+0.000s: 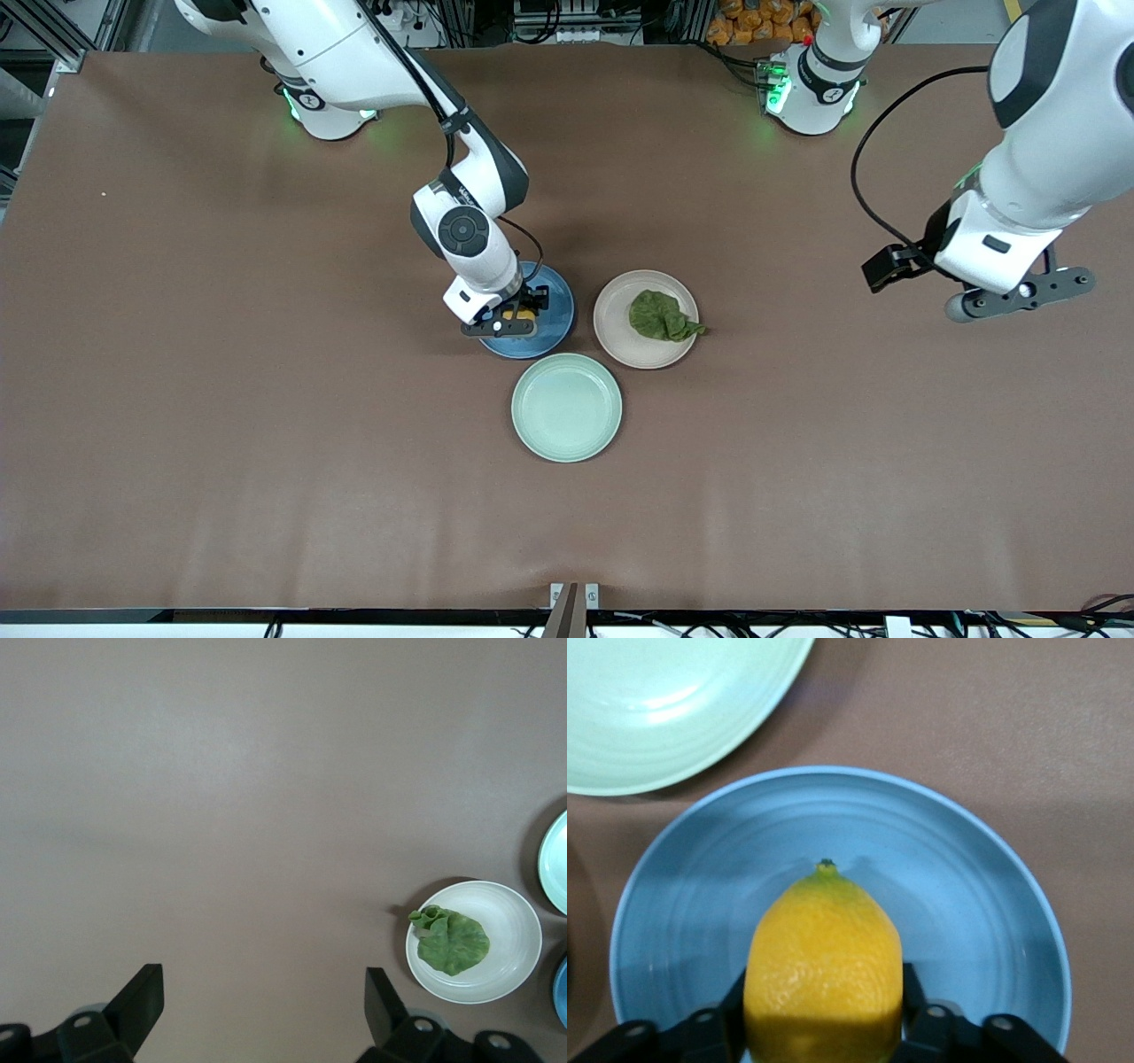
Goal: Place lemon and lettuce in plates
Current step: 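Open the right gripper to release the lemon on the blue plate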
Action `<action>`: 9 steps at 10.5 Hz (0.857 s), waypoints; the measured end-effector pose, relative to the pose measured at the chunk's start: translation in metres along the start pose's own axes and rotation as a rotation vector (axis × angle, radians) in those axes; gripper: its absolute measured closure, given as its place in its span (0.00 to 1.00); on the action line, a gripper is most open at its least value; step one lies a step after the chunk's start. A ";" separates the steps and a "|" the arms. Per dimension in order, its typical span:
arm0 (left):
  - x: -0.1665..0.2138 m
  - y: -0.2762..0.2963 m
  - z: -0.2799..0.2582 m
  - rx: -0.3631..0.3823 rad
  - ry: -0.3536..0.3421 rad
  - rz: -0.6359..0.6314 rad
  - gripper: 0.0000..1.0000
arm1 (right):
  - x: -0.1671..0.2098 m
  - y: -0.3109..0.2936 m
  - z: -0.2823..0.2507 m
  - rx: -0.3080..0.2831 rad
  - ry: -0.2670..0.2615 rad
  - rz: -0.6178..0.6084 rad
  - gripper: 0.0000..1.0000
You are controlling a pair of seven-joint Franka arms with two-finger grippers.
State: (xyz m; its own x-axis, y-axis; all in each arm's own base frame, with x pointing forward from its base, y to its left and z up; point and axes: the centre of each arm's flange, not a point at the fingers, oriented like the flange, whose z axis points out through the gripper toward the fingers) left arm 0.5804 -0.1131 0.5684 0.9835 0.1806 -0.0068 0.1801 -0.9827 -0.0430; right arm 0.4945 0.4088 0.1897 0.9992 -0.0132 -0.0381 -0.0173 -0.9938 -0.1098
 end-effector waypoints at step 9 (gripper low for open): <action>-0.003 -0.055 -0.030 -0.017 0.017 0.058 0.00 | 0.081 0.024 -0.100 -0.016 -0.050 0.044 0.00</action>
State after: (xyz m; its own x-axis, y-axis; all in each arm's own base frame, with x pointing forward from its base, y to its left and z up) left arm 0.5678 -0.0613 0.6007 0.9924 0.1229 0.0084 0.1231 -0.9921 -0.0256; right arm 0.5791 0.3726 0.2830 0.9944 -0.0519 -0.0919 -0.0603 -0.9940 -0.0912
